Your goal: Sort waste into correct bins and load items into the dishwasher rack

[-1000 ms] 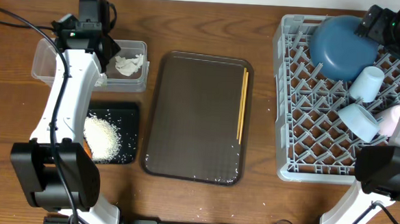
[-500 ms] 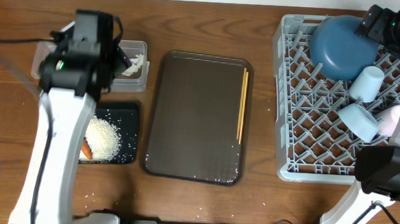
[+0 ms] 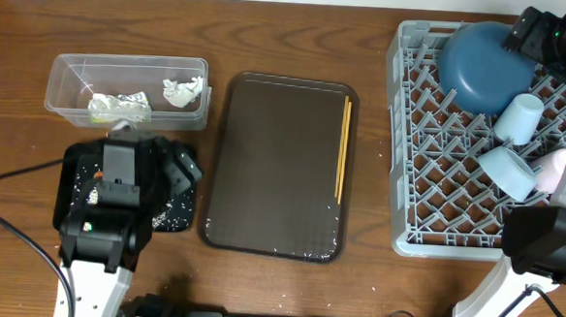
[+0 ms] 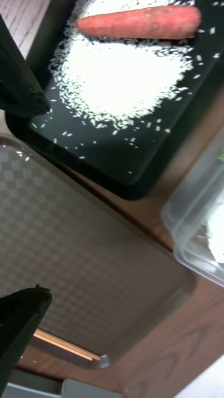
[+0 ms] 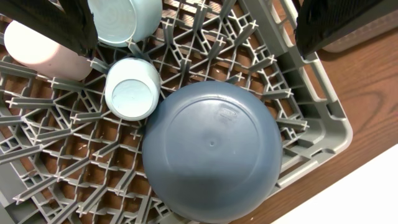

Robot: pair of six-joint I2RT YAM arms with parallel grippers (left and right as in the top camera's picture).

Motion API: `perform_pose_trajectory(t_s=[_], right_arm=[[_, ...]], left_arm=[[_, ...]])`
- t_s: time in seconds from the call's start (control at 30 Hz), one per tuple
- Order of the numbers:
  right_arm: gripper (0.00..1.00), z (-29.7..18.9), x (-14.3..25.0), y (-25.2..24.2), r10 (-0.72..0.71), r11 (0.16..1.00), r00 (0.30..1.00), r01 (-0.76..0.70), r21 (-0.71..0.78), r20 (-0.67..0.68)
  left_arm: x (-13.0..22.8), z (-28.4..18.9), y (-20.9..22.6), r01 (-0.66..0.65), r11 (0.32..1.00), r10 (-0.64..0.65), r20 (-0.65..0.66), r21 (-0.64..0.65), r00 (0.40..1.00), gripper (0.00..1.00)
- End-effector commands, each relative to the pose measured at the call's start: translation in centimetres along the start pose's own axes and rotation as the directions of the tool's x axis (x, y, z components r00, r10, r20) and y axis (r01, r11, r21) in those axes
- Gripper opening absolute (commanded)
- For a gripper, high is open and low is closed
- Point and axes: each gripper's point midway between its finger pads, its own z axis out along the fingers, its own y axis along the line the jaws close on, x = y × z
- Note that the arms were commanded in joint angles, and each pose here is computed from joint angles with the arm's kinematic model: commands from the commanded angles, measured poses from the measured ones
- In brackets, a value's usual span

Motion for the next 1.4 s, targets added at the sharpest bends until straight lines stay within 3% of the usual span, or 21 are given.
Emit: perform_pose_trajectory(t_s=[0.0, 0.17, 0.23, 0.3, 0.47, 0.83, 1.0, 1.1, 1.17, 1.23, 1.37], right_arm=[[0.99, 0.2, 0.0, -0.1, 0.012, 1.0, 1.0, -0.012, 0.003, -0.005], [0.99, 0.2, 0.0, -0.1, 0.012, 1.0, 1.0, -0.012, 0.003, -0.005], [0.99, 0.2, 0.0, -0.1, 0.012, 1.0, 1.0, -0.012, 0.003, -0.005], [0.99, 0.2, 0.0, -0.1, 0.012, 1.0, 1.0, -0.012, 0.003, -0.005], [0.99, 0.2, 0.0, -0.1, 0.012, 1.0, 1.0, -0.012, 0.003, -0.005], [0.99, 0.2, 0.2, 0.4, 0.012, 1.0, 1.0, -0.013, -0.027, -0.015], [0.99, -0.9, 2.7, 5.4, -0.011, 0.95, 0.989, -0.036, -0.31, -0.149], [0.99, -3.2, 5.5, 9.6, -0.071, 0.843, 0.957, -0.092, -0.53, -0.28], [0.99, -3.9, 6.6, 11.4, -0.158, 0.804, 0.949, -0.036, -0.593, -0.271], [0.99, -3.8, 8.2, 12.7, -0.248, 0.807, 0.936, 0.056, -0.587, -0.252], [0.99, -2.5, 12.4, 14.7, -0.358, 0.878, 0.894, 0.224, -0.424, -0.269]], left_arm=[[-0.5, -0.2, 1.2, 0.035, 0.998, -0.033, 0.048, -0.043, 0.998, 0.9], [-2.9, -0.9, 4.6, 0.204, 0.968, -0.178, 0.176, -0.144, 0.968, 0.9], [-3.6, -1.2, 6.1, 0.298, 0.94, -0.261, 0.212, -0.164, 0.942, 0.9], [-4.3, -1.5, 7.9, 0.394, 0.901, -0.344, 0.25, -0.184, 0.905, 0.98], [-5.4, -2.3, 11.8, 0.536, 0.814, -0.458, 0.322, -0.222, 0.829, 0.98], [-5.1, -2.0, 12.8, 0.57, 0.785, -0.495, 0.305, -0.245, 0.813, 0.99], [-5.0, -1.8, 12.8, 0.569, 0.783, -0.496, 0.301, -0.251, 0.815, 0.99], [-5.0, -1.8, 12.8, 0.569, 0.783, -0.496, 0.299, -0.253, 0.815, 0.99], [-5.0, -1.8, 12.8, 0.569, 0.782, -0.496, 0.299, -0.253, 0.815, 0.99], [-5.0, -1.8, 12.8, 0.569, 0.783, -0.496, 0.299, -0.253, 0.815, 0.99], [-5.0, -1.8, 12.8, 0.569, 0.783, -0.496, 0.299, -0.253, 0.815, 0.99]])
